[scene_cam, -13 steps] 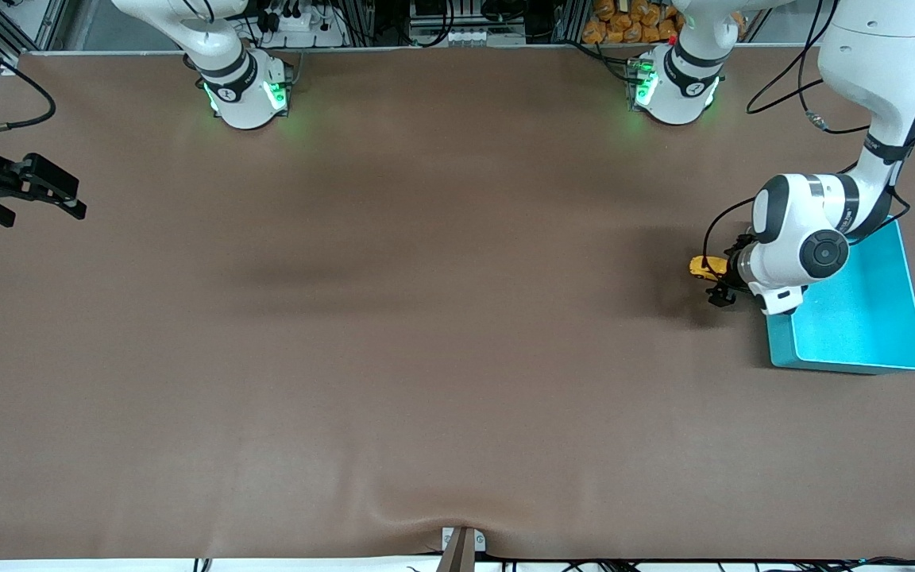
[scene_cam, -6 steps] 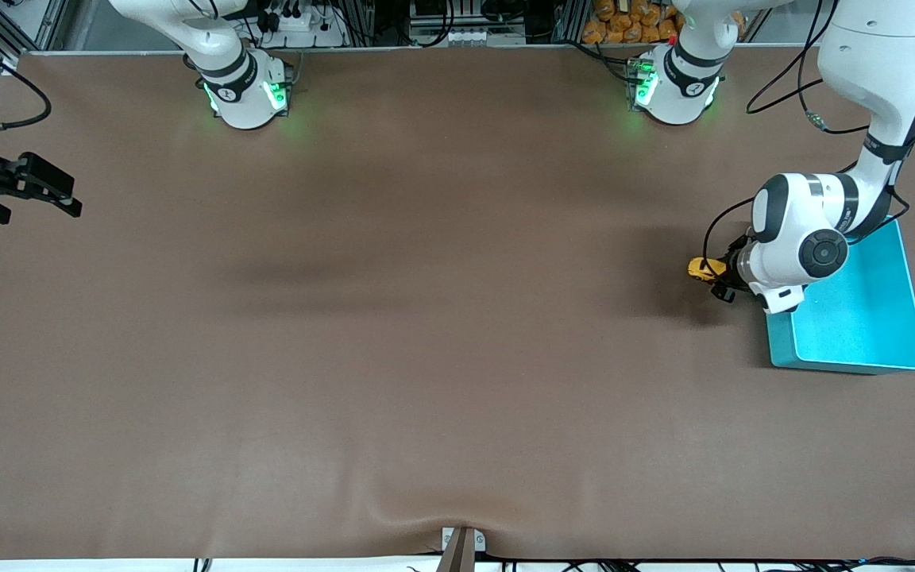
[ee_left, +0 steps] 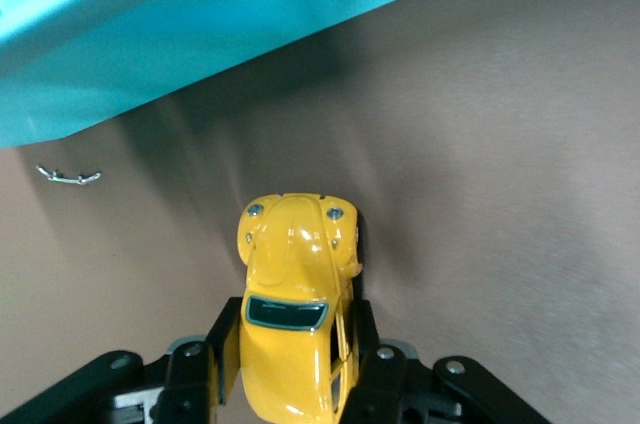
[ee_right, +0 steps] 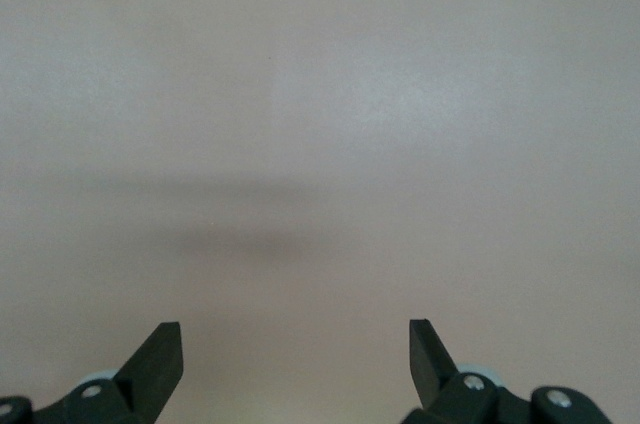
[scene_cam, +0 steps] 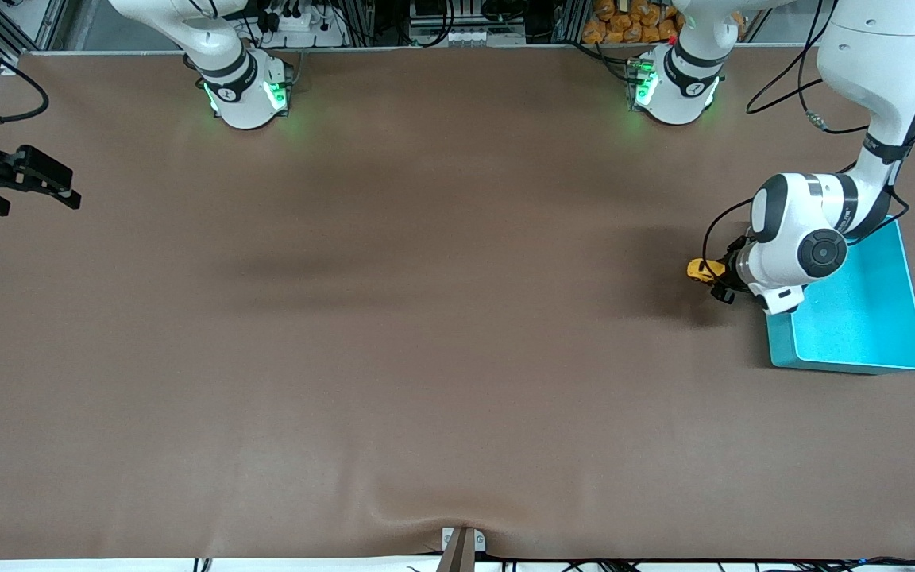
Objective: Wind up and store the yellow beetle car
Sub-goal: 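Lift the car with the left gripper and carry it over the bin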
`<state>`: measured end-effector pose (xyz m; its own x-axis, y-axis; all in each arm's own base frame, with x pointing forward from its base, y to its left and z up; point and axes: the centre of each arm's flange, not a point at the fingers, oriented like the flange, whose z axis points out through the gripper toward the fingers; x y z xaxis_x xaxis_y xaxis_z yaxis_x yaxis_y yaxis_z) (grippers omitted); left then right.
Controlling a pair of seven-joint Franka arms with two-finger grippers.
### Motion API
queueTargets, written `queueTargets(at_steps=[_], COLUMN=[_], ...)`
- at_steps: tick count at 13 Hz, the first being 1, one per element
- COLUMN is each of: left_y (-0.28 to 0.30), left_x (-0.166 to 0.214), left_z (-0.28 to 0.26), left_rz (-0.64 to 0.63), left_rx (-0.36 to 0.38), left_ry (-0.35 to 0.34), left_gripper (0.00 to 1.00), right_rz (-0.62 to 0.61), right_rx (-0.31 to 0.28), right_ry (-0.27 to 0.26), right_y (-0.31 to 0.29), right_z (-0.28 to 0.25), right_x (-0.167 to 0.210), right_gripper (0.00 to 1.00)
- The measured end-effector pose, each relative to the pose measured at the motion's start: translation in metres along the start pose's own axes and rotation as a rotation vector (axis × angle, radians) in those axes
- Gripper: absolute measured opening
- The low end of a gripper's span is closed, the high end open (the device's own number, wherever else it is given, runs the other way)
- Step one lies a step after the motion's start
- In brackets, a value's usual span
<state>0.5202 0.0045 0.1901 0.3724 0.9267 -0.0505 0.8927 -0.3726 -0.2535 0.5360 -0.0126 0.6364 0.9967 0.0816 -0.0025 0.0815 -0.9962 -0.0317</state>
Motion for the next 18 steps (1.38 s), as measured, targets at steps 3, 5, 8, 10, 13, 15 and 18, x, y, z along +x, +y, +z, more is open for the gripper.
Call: queueTargets(at_steps=[3,5,8,10,13,15,18], left_y=[0.007,0.010,0.010,0.005,-0.014,-0.033,-0.048], left_x=[-0.002,-0.001,0.009,0.023,0.068,0.102,0.143], left_z=[-0.034,-0.078,-0.144,-0.165,-0.169,-0.167,-0.160], left_rz=[0.009,0.012,0.067,0.149,0.322,0.455,0.599], left_rx=[0.013,0.035,0.041,0.036,0.050,0.072,0.062], left_ry=[0.010,0.016,0.026,0.028,0.045,0.064,0.114], left_gripper=[0.47,0.47,0.47,0.47,0.47,0.47,0.47], right_rz=[0.000,0.000,-0.001,-0.001,-0.001,-0.001,-0.002], right_rx=[0.001,0.001,0.001,0.001,0.001,0.001,0.001], right_ry=[-0.006,-0.008,-0.008,-0.007,-0.007,-0.007,-0.007], right_y=[0.000,0.000,-0.001,-0.001,-0.001,-0.001,-0.002], right_z=[-0.003,-0.003,-0.003,-0.003,-0.003,-0.003,-0.003], right_x=[-0.002,-0.002,-0.002,-0.002,-0.002,-0.002,-0.002], right_gripper=[1.00,1.00,1.00,1.00,1.00,1.00,1.00])
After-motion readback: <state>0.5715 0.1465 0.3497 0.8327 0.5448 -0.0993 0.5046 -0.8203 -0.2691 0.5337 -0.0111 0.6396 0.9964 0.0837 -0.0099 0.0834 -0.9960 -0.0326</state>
